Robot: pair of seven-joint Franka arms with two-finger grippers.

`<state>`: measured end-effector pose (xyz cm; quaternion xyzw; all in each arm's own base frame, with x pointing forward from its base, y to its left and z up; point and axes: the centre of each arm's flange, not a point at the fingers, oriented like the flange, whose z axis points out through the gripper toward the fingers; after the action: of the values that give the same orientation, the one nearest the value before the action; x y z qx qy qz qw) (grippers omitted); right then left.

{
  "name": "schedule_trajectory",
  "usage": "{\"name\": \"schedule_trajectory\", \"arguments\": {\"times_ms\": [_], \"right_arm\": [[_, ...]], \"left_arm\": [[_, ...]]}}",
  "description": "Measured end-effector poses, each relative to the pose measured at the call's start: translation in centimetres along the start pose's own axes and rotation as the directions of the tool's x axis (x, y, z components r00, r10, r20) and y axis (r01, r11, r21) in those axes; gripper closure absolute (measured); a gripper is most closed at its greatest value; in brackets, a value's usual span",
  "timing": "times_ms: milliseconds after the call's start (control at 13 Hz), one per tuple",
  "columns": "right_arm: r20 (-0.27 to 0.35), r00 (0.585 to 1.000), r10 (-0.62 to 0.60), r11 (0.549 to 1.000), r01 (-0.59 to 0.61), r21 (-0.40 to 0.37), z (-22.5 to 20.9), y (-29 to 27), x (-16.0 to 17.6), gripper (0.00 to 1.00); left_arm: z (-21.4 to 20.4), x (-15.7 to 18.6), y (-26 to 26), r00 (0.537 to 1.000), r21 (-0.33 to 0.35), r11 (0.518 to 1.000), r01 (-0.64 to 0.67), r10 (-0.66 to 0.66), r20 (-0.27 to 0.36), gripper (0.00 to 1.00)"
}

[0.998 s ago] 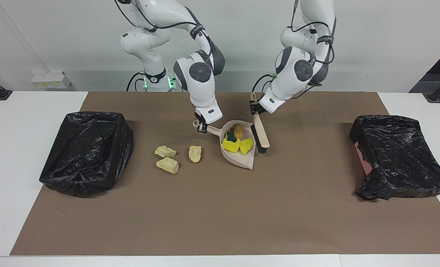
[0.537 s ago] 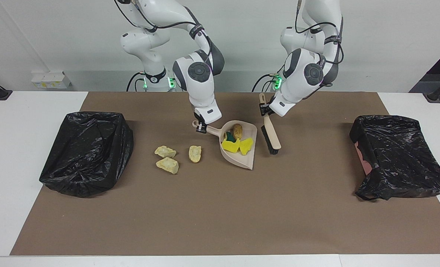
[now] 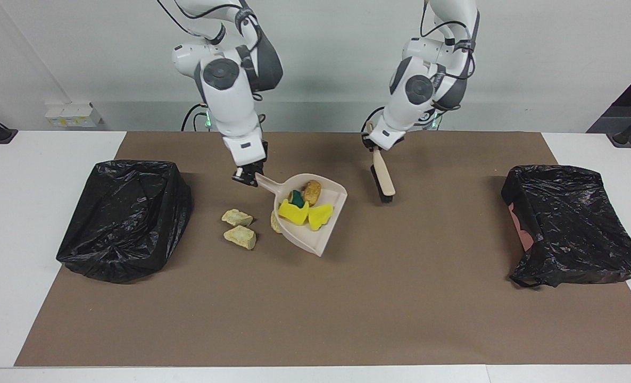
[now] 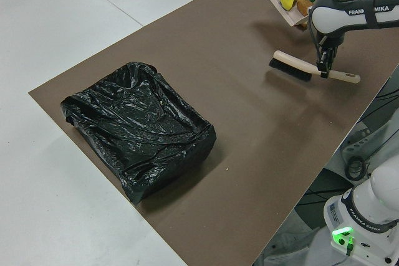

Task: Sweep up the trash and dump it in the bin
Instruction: 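Carry the dustpan with the right gripper over the nearby black bag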

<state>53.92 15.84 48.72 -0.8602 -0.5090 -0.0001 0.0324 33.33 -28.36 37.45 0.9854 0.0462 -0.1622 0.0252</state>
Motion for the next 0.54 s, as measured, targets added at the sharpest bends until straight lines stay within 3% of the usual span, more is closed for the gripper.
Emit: {"name": "schedule_trajectory", "arguments": {"times_ms": [307, 537], "right_arm": [[-0.012, 0.998, 0.066, 0.998, -0.066, -0.016, -4.2, 5.7, -9.5, 0.68], [-0.01, 1.0, 0.029, 0.999, -0.029, -0.027, -5.8, 10.3, -19.8, 0.68]], "left_arm": [[3.0, -4.3, 3.6, 0.999, 0.031, 0.999, -0.022, 0.023, -0.036, 0.74], [5.0, -4.6, 3.8, 0.998, 0.024, 1.0, -0.017, 0.018, -0.063, 0.74]]}}
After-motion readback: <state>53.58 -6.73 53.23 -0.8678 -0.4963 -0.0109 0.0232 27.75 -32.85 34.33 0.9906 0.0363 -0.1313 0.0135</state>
